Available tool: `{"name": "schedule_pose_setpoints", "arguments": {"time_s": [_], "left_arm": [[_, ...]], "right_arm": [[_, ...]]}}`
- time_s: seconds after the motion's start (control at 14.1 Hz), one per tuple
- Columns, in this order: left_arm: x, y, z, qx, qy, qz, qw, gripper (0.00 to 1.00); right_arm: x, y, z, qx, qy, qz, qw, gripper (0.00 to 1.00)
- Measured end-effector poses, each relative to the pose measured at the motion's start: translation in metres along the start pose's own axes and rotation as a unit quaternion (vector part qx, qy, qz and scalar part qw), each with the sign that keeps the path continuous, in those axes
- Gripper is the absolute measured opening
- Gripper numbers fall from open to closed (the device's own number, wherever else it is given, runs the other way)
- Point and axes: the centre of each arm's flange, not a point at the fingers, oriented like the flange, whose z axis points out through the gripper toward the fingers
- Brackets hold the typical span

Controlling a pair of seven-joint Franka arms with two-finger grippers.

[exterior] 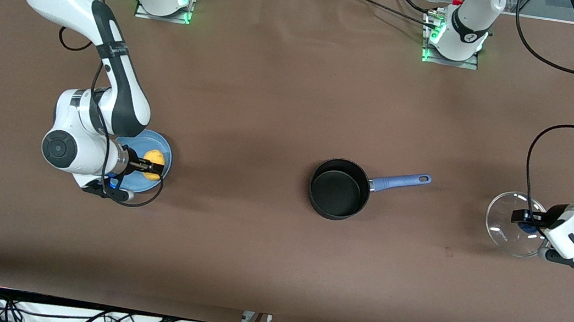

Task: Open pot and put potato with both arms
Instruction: 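Set the lid on the table with the left gripper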

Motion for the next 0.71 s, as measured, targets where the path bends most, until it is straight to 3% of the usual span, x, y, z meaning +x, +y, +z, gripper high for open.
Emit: {"name": "schedule_pose_setpoints", "arguments": {"time_s": [0.21, 0.43, 0.71], "left_arm": [[0.000, -0.028, 0.041, -0.008, -0.010, -0.013, 1.000, 0.66], [-0.001, -0.042, 0.082, -0.010, 0.001, -0.010, 1.000, 0.66], [-0.008, -0.056, 0.101, -0.010, 0.011, 0.001, 1.000, 0.66]], "right_arm": [[-0.002, 0.001, 0.005, -0.001, -0.005, 0.000, 1.000, 0.96], [-0.003, 0.001, 0.007, -0.002, -0.006, 0.000, 1.000, 0.95], [-0.004, -0.003, 0.008, -0.002, -0.005, -0.002, 1.000, 0.94]]}}
